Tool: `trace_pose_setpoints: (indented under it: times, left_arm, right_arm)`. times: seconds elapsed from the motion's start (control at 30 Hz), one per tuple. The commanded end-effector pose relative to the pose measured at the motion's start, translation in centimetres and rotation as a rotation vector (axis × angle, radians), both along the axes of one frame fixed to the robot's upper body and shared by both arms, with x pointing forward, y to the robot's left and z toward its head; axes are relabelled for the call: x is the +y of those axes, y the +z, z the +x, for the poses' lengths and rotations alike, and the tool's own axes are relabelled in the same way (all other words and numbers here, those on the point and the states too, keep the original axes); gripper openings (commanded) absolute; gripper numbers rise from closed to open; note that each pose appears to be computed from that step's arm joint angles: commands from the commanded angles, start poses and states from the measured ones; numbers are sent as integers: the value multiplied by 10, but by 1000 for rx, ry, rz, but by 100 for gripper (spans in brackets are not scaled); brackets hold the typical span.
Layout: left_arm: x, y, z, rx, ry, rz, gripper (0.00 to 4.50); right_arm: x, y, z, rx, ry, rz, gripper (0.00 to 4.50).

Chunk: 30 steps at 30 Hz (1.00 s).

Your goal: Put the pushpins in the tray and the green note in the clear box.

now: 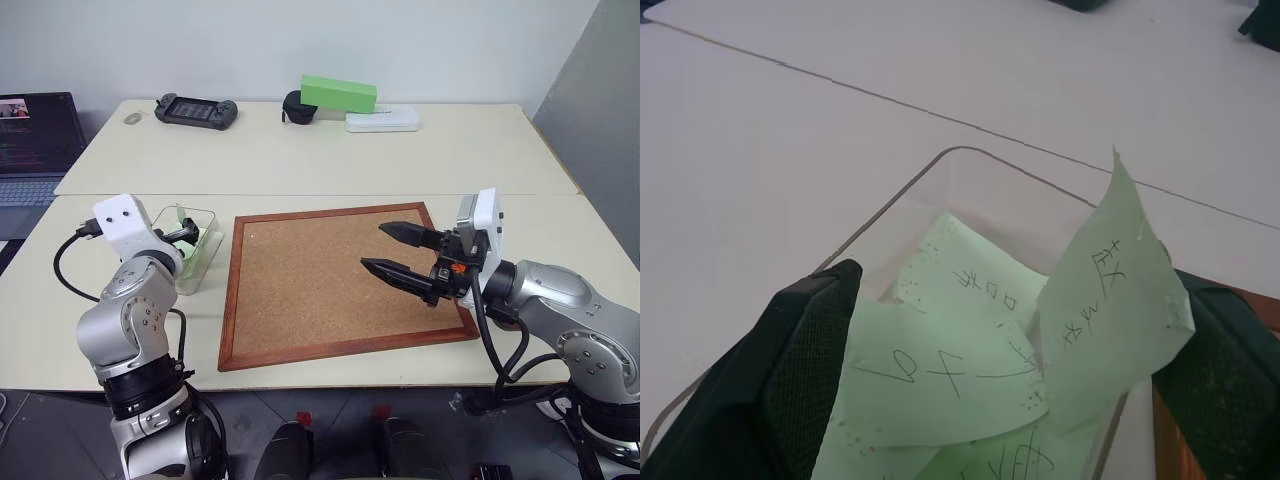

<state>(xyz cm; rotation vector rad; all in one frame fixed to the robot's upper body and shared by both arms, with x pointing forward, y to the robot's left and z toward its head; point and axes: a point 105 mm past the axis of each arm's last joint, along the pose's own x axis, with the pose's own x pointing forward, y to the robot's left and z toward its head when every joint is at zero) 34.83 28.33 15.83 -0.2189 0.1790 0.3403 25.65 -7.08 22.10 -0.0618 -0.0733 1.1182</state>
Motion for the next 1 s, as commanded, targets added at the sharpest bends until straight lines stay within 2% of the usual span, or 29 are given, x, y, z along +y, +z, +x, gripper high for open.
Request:
trace_pose_setpoints:
  times: [0.03,0.3,0.63,0.7,0.8,0.9,0.93,0.97,1.0]
  left_arm:
    - [-9,14,4,-31,-60,19,446]
    - [-15,11,5,5,-118,24,446]
    - [24,36,-3,-123,141,2,446]
    - [24,46,-2,-210,167,-90,446]
    - [-5,41,8,-225,34,-296,446]
    - [17,36,-5,-256,228,-366,446]
    - [21,38,-8,-247,245,-316,446]
    - [14,51,-5,-224,161,-129,446]
    - [6,55,-3,-203,108,-29,446]
  right_arm:
    - [0,11,-2,-58,4,14,340]
    - [-1,12,0,-64,-6,12,340]
    - [-3,10,1,-63,-8,6,340]
    - [-2,10,1,-63,-9,8,340]
    - [-2,10,2,-63,-8,9,340]
    - [-2,10,2,-64,-7,7,340]
    - [-2,10,2,-63,-8,7,340]
    - [-2,10,2,-62,-9,7,340]
    - [-2,10,2,-61,-9,7,340]
